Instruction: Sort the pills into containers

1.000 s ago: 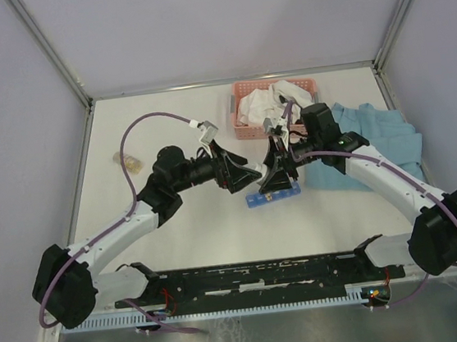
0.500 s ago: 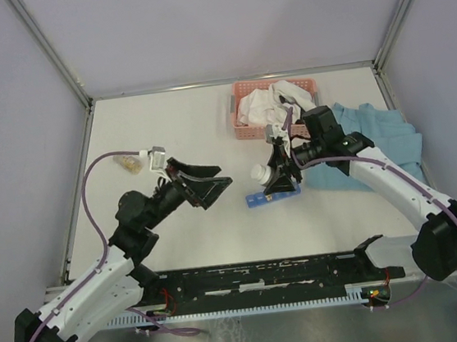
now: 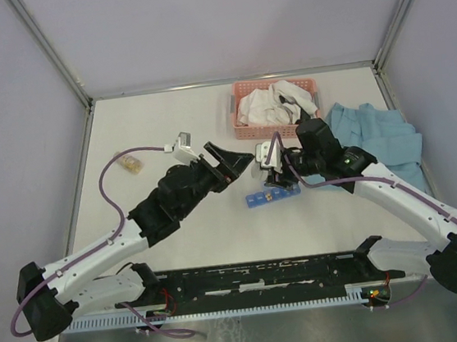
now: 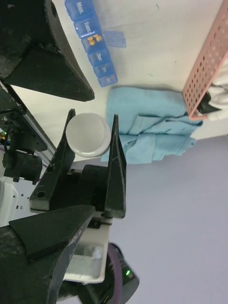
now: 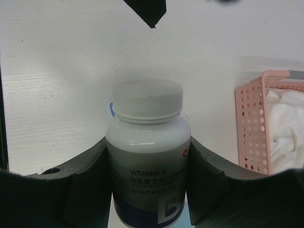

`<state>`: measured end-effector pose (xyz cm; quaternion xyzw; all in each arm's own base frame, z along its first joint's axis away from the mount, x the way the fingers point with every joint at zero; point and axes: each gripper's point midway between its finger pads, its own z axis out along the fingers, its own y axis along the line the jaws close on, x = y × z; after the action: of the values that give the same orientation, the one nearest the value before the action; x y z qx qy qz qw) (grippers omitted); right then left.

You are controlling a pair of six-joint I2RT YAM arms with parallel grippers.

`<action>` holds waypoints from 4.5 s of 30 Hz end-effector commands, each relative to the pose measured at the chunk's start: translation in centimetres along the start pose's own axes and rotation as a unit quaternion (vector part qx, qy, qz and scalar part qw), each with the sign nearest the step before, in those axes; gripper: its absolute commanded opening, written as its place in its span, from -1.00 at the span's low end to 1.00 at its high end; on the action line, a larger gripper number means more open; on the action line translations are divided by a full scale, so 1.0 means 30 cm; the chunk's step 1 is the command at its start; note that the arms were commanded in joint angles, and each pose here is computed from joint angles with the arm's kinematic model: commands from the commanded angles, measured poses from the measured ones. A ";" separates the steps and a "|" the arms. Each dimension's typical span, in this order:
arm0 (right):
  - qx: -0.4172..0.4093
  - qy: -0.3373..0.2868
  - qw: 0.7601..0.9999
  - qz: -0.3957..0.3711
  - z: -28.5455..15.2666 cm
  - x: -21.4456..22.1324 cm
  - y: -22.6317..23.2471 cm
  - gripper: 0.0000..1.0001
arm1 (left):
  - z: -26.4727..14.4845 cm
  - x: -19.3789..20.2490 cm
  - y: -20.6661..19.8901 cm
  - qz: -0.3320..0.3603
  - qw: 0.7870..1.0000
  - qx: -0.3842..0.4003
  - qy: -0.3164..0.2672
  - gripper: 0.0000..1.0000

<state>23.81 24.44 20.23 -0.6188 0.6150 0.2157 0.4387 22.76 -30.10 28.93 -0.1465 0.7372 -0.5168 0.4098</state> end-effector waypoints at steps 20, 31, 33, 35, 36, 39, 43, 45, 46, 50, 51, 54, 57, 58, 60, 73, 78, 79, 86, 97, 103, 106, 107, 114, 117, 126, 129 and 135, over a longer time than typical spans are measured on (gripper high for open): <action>0.026 -0.001 0.999 -0.030 0.012 -0.025 -0.033 -0.99 | 0.103 0.075 -0.002 -0.017 0.999 -0.025 0.016 0.52; 0.025 0.000 0.999 -0.029 0.012 -0.023 -0.031 -0.99 | 0.113 0.103 -0.005 -0.015 0.999 -0.013 0.033 0.23; 0.024 0.000 0.999 -0.030 0.012 -0.024 -0.030 -0.99 | 0.113 0.112 -0.006 -0.015 0.999 -0.009 0.038 0.11; 0.024 -0.001 0.999 -0.029 0.012 -0.025 -0.029 -0.99 | 0.113 0.120 -0.008 -0.014 0.999 -0.005 0.043 -0.04; 0.023 -0.002 0.999 -0.028 0.012 -0.026 -0.029 -0.99 | 0.111 0.125 -0.010 -0.012 0.999 -0.002 0.047 -0.11; 0.017 -0.006 1.000 -0.022 0.012 -0.034 -0.022 -0.99 | 0.105 0.135 -0.011 -0.001 0.998 0.005 0.056 -0.29; -0.004 -0.020 1.000 0.000 0.008 -0.052 -0.001 -0.99 | 0.087 0.155 -0.019 0.034 0.996 0.027 0.075 -0.40; -0.027 -0.038 0.999 0.022 -0.002 -0.070 0.015 -0.99 | 0.075 0.169 -0.025 0.065 0.993 0.045 0.087 -0.41; -0.040 -0.049 0.997 0.035 -0.008 -0.081 0.023 -0.99 | 0.066 0.180 -0.032 0.087 0.990 0.062 0.096 -0.42; -0.107 -0.098 0.985 0.091 -0.038 -0.116 0.062 -0.99 | 0.034 0.231 -0.024 0.181 0.967 0.126 0.124 -0.38; -0.122 -0.109 0.981 0.103 -0.046 -0.126 0.071 -0.99 | 0.019 0.252 -0.031 0.212 0.955 0.157 0.138 -0.37; -0.179 -0.142 0.964 0.133 -0.067 -0.161 0.107 -0.99 | -0.035 0.320 -0.045 0.295 0.902 0.250 0.192 -0.43; -0.232 -0.156 0.946 0.161 -0.076 -0.184 0.147 -0.99 | -0.100 0.389 -0.032 0.381 0.826 0.332 0.249 -0.43; -0.243 -0.158 0.942 0.168 -0.076 -0.186 0.154 -0.99 | -0.112 0.405 -0.012 0.401 0.808 0.339 0.266 -0.42; -0.255 -0.158 0.938 0.174 -0.076 -0.186 0.163 -0.99 | -0.112 0.402 0.009 0.446 0.782 0.342 0.268 -0.42; -0.205 -0.128 0.962 0.128 -0.069 -0.136 0.136 -0.99 | -0.075 0.077 -0.076 0.389 0.888 0.243 0.041 0.92; -0.135 -0.101 0.984 0.050 -0.072 -0.096 0.099 -0.99 | -0.161 0.005 -0.081 0.237 0.945 0.223 -0.013 0.99; -0.116 -0.097 0.988 0.032 -0.069 -0.087 0.087 -0.99 | -0.162 0.010 -0.083 0.218 0.950 0.224 -0.008 0.99; -0.008 -0.036 0.999 -0.037 -0.054 -0.030 -0.011 -0.99 | -0.058 -0.010 -0.032 0.034 0.993 0.117 0.001 0.91; 0.033 -0.008 0.997 -0.075 -0.024 -0.033 -0.027 -0.99 | 0.049 0.026 -0.003 -0.014 0.999 0.034 -0.018 0.84; 0.033 -0.009 0.997 -0.074 -0.018 -0.037 -0.023 -0.99 | 0.082 0.062 0.006 -0.022 0.999 0.032 -0.001 0.62; 0.034 -0.008 0.997 -0.075 -0.015 -0.037 -0.024 -0.99 | 0.091 0.075 0.002 -0.024 0.999 0.034 0.008 0.53; 0.034 -0.007 0.997 -0.074 -0.015 -0.036 -0.024 -0.99 | 0.092 0.078 -0.001 -0.025 0.999 0.037 0.010 0.50; 0.035 -0.005 0.997 -0.075 -0.012 -0.033 -0.025 -0.99 | 0.099 0.093 -0.009 -0.031 0.998 0.043 0.020 0.41; 0.037 -0.004 0.996 -0.076 -0.010 -0.032 -0.027 -0.99 | 0.100 0.103 -0.013 -0.035 0.998 0.046 0.027 0.36; 0.043 0.004 0.996 -0.076 -0.003 -0.024 -0.033 -0.99 | 0.104 0.122 -0.033 -0.037 0.997 0.056 0.045 0.20; 0.044 0.005 0.996 -0.076 -0.002 -0.024 -0.035 -0.99 | 0.103 0.132 -0.031 -0.037 0.996 0.057 0.050 0.01; 0.034 0.001 0.998 -0.055 0.004 -0.034 -0.026 -0.99 | 0.099 0.145 -0.034 -0.027 0.996 0.062 0.062 -0.32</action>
<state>24.03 24.21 19.89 -0.6483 0.5913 0.1603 0.4522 22.37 -34.27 23.99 -0.1165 0.7538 -0.5386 0.3580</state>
